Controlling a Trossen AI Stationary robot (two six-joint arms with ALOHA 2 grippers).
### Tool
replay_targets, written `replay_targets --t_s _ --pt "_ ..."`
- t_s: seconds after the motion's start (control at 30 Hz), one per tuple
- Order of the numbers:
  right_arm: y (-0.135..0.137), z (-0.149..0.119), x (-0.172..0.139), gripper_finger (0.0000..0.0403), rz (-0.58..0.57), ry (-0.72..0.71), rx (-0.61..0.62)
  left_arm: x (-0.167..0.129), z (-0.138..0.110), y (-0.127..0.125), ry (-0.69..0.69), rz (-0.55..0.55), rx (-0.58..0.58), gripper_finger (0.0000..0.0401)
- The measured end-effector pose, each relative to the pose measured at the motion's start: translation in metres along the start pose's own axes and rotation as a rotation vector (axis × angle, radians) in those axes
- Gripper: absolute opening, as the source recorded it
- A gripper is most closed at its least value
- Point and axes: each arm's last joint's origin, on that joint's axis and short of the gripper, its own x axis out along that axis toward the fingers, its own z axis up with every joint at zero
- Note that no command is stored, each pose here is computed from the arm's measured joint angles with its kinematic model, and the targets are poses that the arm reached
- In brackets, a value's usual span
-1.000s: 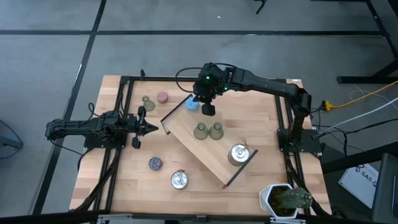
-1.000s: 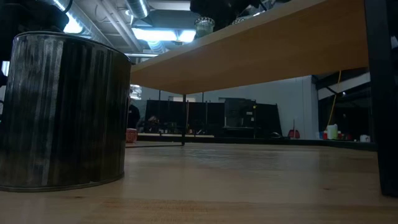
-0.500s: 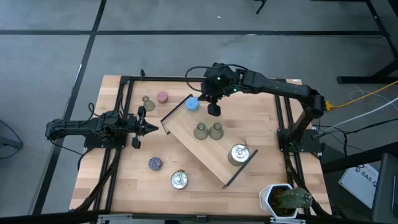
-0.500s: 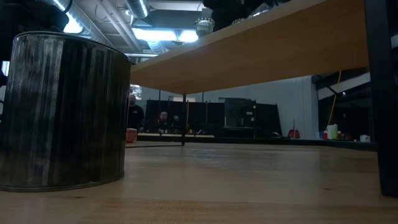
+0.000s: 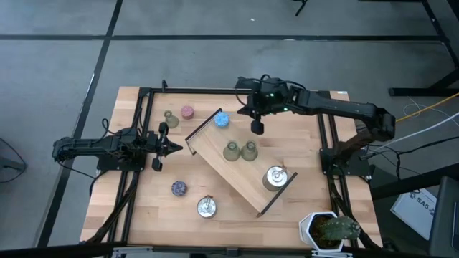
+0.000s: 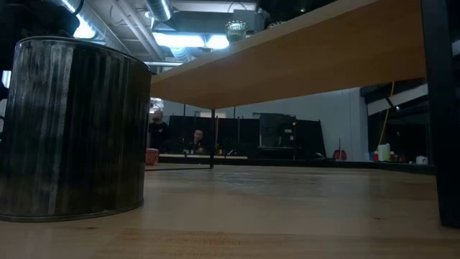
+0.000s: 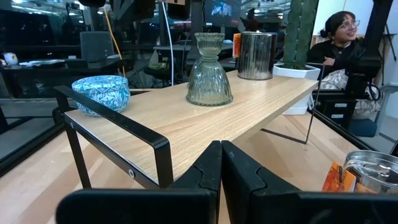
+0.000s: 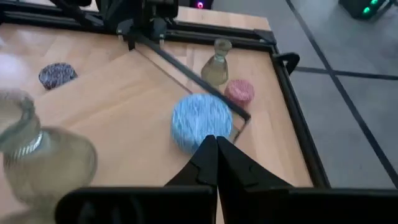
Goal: Pick & Place candle stick holders
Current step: Put the silver scented candle can on the shelf
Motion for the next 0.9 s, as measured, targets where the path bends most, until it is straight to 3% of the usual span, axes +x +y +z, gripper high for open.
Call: replay_targets --t_s 0.17,0.4,0.7,0.9 --pt "0.002 -0.007 -0.017 0.0 -0.091 -0.007 0.001 0.0 0.0 0.0 0.0 0.0 0.0 0.0004" --pt "0.007 -0.024 -0.04 0.0 -0.129 -0.093 0.108 0.0 0.0 0.0 0.0 0.0 0.0 0.0004" --pt "0.011 -0.064 -0.055 0.0 -0.155 -0.079 0.21 0.0 0.0 0.0 0.0 0.0 0.0 0.0004" --pt "0.024 -0.098 -0.058 0.0 -0.151 -0.109 0.213 0.0 0.0 0.0 0.0 0.0 0.0 0.0004"
